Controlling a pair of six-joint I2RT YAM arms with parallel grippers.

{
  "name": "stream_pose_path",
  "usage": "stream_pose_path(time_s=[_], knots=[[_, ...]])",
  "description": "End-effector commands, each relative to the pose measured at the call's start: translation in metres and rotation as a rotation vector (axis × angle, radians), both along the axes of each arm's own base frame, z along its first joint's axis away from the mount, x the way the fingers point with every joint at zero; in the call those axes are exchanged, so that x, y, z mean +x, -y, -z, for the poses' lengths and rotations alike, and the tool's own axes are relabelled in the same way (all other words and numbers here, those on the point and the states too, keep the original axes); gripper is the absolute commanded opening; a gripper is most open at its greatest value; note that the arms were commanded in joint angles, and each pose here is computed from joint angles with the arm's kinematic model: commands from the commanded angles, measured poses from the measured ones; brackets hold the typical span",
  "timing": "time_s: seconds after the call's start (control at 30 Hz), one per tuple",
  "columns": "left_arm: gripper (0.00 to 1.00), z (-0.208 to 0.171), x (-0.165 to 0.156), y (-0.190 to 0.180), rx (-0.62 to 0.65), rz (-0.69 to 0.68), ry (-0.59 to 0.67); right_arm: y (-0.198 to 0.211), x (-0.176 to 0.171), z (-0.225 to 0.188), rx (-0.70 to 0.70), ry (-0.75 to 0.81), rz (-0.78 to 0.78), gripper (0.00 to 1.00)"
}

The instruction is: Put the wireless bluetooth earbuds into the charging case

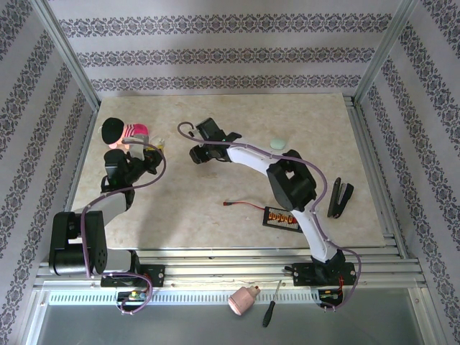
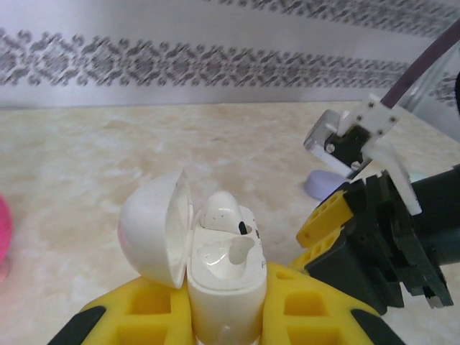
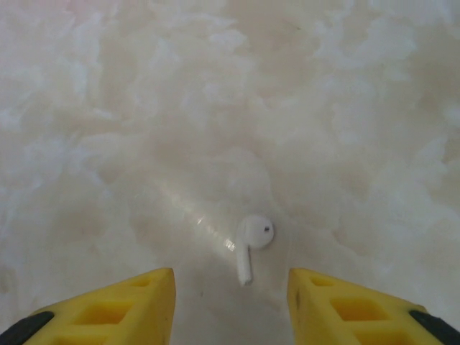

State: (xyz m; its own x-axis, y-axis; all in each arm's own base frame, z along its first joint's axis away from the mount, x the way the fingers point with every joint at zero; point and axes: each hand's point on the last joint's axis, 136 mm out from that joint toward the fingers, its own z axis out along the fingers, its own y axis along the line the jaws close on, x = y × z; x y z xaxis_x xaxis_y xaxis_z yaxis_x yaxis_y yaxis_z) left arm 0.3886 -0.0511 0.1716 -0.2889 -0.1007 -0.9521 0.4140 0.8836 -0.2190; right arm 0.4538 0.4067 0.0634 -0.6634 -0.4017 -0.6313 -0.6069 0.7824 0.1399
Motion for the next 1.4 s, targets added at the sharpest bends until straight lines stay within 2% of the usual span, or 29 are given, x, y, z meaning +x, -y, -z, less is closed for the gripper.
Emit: stream_pose_path(time_s=[0.0,0.13,0.47,0.8,0.97,1.17,1.37], knots=[[0.11,0.011,0.001,-0.019,0.010,-0.096,-0.061,0.004,0.007,0.015,-0.087,-0.020,0.036,0.44],[0.11,0.005,-0.001,-0.018,0.006,-0.091,-0.033,0.001,0.012,0.027,-0.130,-0.047,0.039,0.43],[0.11,0.005,-0.002,-0.016,-0.004,-0.078,-0.030,-0.009,0.011,0.046,-0.183,-0.097,0.011,0.34],[0.12,0.003,-0.004,-0.011,-0.001,-0.051,-0.008,0.003,0.004,0.040,-0.236,-0.084,-0.002,0.18],[0.12,-0.001,-0.007,-0.006,0.010,-0.015,0.024,0.010,-0.003,0.026,-0.210,-0.093,0.006,0.18],[0.12,-0.011,-0.015,0.012,0.015,0.087,0.102,0.043,-0.017,0.015,-0.167,-0.128,0.052,0.18],[0.12,-0.020,-0.024,0.042,0.016,0.216,0.187,0.100,-0.051,0.031,-0.206,-0.205,0.102,0.19]])
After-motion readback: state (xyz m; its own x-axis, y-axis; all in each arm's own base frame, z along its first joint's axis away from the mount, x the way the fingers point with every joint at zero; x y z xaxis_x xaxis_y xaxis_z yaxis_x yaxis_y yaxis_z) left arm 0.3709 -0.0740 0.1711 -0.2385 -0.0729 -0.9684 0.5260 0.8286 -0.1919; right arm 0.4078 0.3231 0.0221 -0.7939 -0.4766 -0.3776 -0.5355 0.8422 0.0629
